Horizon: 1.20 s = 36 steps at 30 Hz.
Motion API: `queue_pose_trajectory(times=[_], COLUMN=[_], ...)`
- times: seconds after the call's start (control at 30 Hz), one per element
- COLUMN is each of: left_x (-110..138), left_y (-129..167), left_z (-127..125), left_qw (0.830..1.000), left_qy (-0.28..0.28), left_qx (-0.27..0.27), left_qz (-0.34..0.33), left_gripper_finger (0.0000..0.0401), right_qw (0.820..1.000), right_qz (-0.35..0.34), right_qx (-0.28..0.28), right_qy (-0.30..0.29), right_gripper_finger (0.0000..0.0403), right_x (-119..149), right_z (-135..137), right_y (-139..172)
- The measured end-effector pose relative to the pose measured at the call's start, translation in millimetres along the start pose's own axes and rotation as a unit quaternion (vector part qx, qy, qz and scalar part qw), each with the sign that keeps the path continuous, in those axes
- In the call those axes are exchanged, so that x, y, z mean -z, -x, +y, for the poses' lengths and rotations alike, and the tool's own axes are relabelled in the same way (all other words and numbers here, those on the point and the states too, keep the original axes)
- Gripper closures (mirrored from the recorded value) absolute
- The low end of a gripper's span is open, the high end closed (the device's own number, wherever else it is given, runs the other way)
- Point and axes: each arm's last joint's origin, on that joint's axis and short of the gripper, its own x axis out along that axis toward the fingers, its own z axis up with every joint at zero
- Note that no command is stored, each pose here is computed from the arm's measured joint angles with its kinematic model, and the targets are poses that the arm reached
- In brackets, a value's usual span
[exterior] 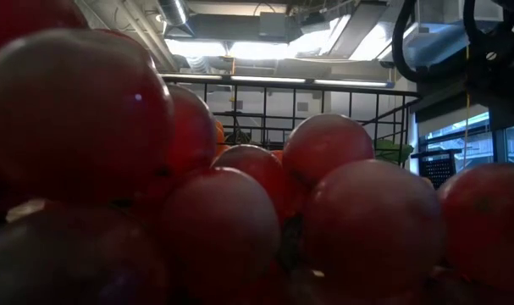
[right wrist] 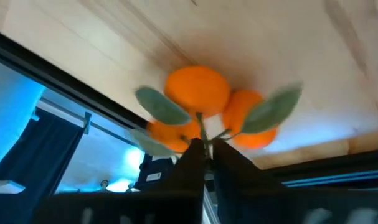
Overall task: Build produce basket
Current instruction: Put the orange into the basket
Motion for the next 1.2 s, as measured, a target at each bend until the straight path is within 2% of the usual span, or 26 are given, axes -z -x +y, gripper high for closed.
queue_pose_trajectory(times=[0.3, 0.43, 0.67, 0.87, 1.0, 1.1, 1.2], left_x=[0.0, 0.0, 0.0, -0.1, -0.1, -0.2, -0.1], left_y=[-0.1, -0.1, -0.1, -0.1, -0.1, -0.1, -0.1], left_z=[0.0, -0.1, -0.1, -0.1, -0.1, -0.1, -0.1], left_qw=[1.000, 1.000, 1.000, 1.000, 1.000, 1.000, 1.000], left_qy=[0.000, 0.000, 0.000, -0.012, -0.010, -0.010, -0.010], left_qx=[0.000, 0.000, 0.000, 0.000, 0.000, 0.000, 0.000], left_qz=[0.000, 0.000, 0.000, 0.000, 0.000, -0.001, 0.000], left_gripper_finger=[0.0334, 0.0331, 0.0334, 0.0332, 0.0334, 0.0332, 0.0331], right_qw=[0.999, 0.997, 0.989, 0.982, 0.975, 0.969, 0.956], right_qz=[-0.001, 0.011, 0.050, 0.076, 0.030, -0.032, -0.109], right_qx=[0.003, 0.009, 0.016, 0.039, -0.013, -0.022, -0.032], right_qy=[0.037, 0.075, 0.138, 0.168, 0.222, 0.243, 0.271], right_gripper_finger=[0.0400, 0.0401, 0.0402, 0.0402, 0.0403, 0.0403, 0.0403], right_x=[0.7, 7.8, 29.6, 44.9, 45.3, 43.7, 40.9], right_z=[0.2, 4.3, 13.8, 9.4, 14.6, 14.5, 12.7], right_y=[1.4, 12.0, 49.5, 90.1, 122.8, 149.5, 180.2])
